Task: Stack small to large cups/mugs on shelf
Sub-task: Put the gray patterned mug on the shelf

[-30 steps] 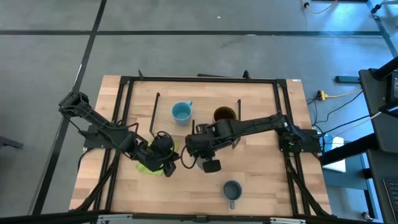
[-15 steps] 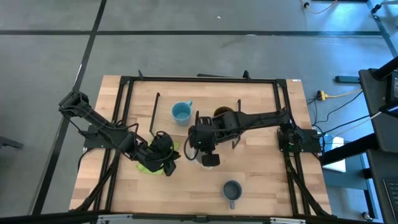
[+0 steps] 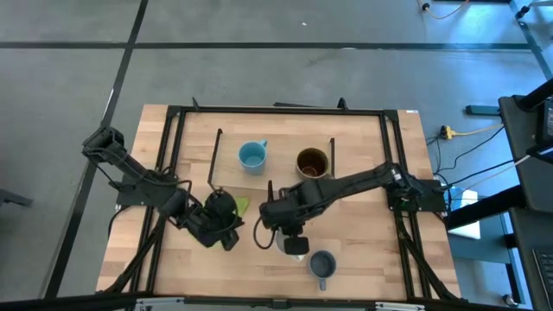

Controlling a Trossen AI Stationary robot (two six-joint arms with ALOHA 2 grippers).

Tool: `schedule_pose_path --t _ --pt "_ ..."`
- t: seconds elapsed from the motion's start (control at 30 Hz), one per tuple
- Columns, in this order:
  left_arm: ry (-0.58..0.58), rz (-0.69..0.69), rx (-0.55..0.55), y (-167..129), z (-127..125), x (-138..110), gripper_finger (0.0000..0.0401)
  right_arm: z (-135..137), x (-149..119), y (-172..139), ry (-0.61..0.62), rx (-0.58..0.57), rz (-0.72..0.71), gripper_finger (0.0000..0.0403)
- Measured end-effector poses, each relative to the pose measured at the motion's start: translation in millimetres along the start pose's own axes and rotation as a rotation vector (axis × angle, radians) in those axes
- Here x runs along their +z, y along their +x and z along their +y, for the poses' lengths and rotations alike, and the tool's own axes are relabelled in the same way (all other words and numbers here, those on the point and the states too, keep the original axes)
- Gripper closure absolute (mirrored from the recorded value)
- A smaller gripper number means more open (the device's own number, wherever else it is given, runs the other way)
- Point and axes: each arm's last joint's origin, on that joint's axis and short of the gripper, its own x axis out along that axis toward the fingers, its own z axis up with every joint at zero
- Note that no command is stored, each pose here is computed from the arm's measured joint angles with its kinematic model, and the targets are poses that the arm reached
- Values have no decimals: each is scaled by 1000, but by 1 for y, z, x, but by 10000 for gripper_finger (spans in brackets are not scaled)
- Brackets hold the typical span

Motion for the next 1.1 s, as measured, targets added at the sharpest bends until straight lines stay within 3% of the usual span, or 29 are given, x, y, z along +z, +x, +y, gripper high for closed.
schedule_pose_path --t 0.53,1.1 --pt "-13 -49 -28 -22 -11 -34 342 -12 -9 64 188 53 84 348" --pt "35 -56 1 -24 -9 -38 341 -13 -13 81 299 73 118 348"
